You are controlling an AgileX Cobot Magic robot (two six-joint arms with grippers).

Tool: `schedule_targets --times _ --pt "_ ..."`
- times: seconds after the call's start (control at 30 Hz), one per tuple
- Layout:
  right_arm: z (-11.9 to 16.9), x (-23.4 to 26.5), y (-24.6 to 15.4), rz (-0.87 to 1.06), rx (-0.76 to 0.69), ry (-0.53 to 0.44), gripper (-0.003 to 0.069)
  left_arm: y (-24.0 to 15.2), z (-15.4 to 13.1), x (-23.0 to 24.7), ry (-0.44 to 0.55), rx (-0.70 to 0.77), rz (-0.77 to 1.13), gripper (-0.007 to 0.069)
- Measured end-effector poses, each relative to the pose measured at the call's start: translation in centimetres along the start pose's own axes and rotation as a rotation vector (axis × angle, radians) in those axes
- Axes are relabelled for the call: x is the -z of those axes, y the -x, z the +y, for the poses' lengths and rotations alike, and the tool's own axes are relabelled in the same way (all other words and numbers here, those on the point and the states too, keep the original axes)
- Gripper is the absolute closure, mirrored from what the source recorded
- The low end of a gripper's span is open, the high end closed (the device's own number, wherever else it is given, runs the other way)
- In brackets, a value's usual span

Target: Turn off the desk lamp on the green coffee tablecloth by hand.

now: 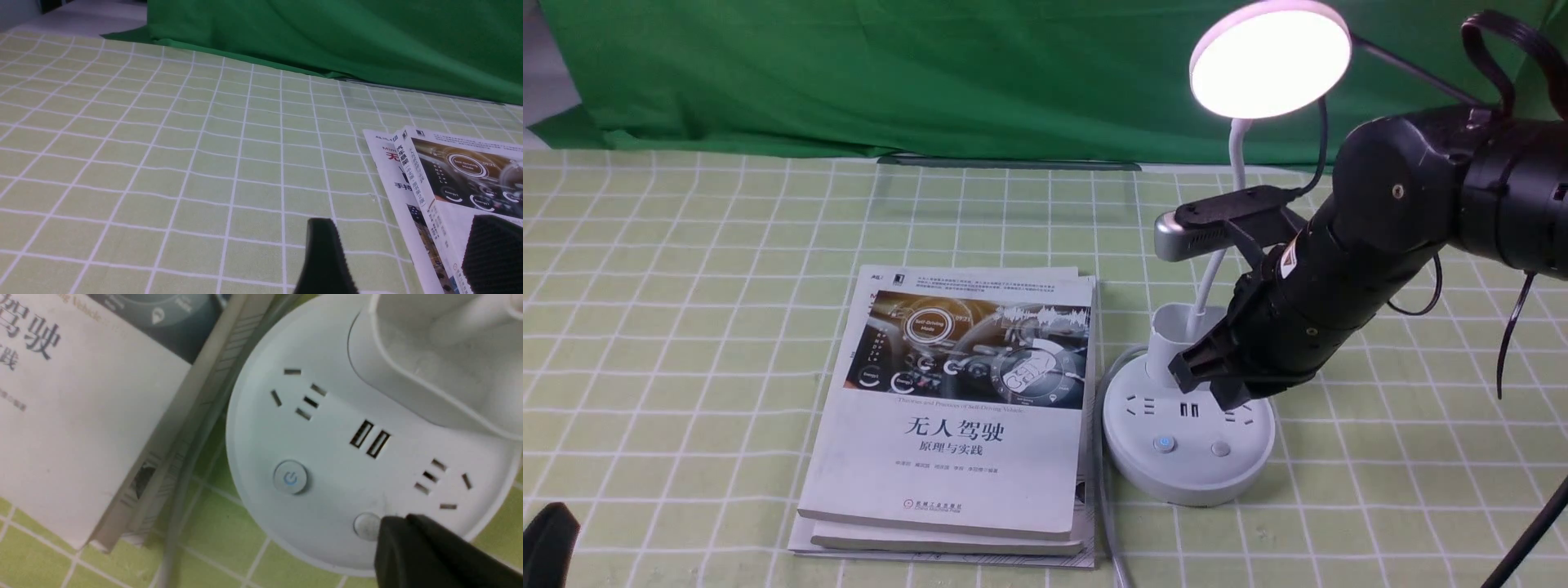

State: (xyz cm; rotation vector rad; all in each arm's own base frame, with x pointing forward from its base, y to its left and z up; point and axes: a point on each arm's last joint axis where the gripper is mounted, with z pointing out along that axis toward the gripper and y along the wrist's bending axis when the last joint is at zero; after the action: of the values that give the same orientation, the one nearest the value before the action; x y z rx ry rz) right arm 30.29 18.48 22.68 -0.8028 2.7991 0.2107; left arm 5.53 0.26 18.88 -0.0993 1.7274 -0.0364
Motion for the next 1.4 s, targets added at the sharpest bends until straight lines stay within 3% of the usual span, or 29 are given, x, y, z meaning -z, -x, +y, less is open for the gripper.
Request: schedule_targets --times 0.43,0.77,1.13,1.4 --pt "-0.3 -4.5 -0.4 0.132 -0.014 0.006 0.0614 0.0 0.0 0.0 0.0 0.0 0.0 0.0215" --pt "-0.3 -4.6 -0.3 0.134 -0.014 0.007 0.0614 0.0 0.0 0.0 0.0 0.0 0.0 0.0215" --pt "0.2 0.7 -1.5 0.069 -0.001 0.01 0.0614 0.0 0.0 0.0 0.0 0.0 0.0 0.0215" --pt "0.6 4.2 -7.6 0.025 -0.015 0.007 0.0614 0.0 0.0 0.0 0.0 0.0 0.0 0.0215"
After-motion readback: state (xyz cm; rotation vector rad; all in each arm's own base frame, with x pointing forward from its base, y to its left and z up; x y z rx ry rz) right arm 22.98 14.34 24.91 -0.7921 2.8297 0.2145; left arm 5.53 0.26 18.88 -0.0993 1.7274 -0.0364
